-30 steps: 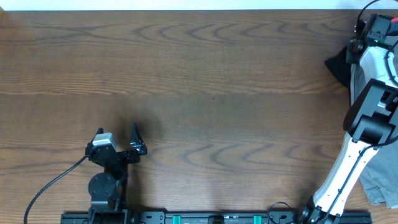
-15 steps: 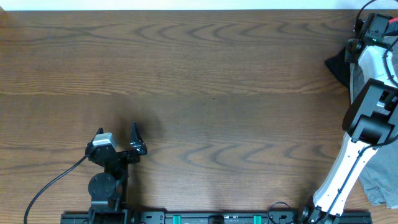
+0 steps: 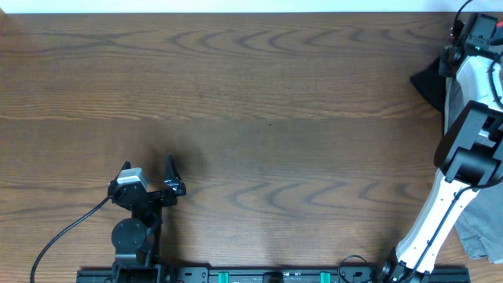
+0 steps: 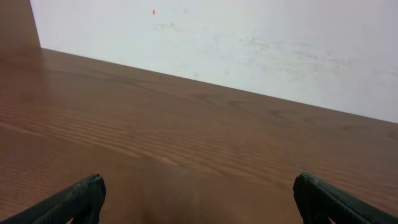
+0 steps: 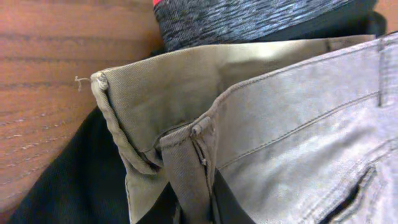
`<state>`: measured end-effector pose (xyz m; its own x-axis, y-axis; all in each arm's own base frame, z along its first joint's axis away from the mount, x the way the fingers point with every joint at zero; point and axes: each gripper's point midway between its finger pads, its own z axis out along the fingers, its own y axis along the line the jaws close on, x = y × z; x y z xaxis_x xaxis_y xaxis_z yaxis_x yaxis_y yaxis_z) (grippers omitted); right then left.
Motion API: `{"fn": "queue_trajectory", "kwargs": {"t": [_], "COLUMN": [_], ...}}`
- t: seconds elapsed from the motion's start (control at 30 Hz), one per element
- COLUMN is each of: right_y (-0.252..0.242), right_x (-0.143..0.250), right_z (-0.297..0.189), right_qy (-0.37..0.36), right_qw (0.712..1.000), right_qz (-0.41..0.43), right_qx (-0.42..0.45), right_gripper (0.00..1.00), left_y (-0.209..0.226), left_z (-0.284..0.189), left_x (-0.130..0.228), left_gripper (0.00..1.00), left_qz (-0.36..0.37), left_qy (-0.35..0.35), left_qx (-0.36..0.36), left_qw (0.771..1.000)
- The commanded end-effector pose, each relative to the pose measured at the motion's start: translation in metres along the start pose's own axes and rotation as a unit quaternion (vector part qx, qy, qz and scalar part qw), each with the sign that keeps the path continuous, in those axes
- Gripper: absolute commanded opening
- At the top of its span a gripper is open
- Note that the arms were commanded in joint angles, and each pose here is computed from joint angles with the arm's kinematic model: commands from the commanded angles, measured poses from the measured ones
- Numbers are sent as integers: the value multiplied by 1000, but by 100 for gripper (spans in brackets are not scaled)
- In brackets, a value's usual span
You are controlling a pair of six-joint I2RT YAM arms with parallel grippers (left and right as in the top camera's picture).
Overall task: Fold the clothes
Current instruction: 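Lift the grey shorts off the stack with the right gripper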
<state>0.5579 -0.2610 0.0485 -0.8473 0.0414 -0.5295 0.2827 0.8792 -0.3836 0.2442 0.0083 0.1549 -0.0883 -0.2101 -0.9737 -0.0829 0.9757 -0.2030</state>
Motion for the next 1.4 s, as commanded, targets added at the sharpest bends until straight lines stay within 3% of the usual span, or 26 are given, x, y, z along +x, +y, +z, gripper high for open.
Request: {"fn": "queue_trajectory", "kwargs": {"t": [0.0, 0.13, 0.23, 0.4, 0.67, 0.87, 1.1, 1.37], "right_y": [-7, -6, -5, -5, -4, 3, 9, 70], "right_x": [-28, -32, -32, -31, -30, -40, -79, -84], "right_z": [-26, -27, -27, -27, -27, -41, -101, -144], "right_qy": [-36, -43, -42, -41, -40, -50, -104, -108], "right_qw": [999, 999, 999, 999, 999, 999, 994, 989], "right_qz": [11, 12, 12, 11, 10, 5, 13, -24], "right_qx": [1, 0, -1, -1, -2, -6, -11, -97], "right_gripper": [11, 29, 33, 29, 1, 1, 1, 1], "left_y": [8, 8, 8, 8, 8, 8, 8, 8], "left_z": [1, 1, 1, 1, 1, 1, 1, 1], "left_x": [16, 16, 16, 16, 16, 16, 16, 16], "left_gripper": [98, 98, 98, 98, 98, 98, 98, 98], "left_qz": [12, 12, 12, 12, 12, 12, 12, 12], "left_qy": [21, 21, 21, 21, 21, 21, 21, 21], "left_qx": [-17, -17, -17, -17, -17, -17, -17, -17], "left_qw": [1000, 1000, 1000, 1000, 1000, 1000, 1000, 1000]}}
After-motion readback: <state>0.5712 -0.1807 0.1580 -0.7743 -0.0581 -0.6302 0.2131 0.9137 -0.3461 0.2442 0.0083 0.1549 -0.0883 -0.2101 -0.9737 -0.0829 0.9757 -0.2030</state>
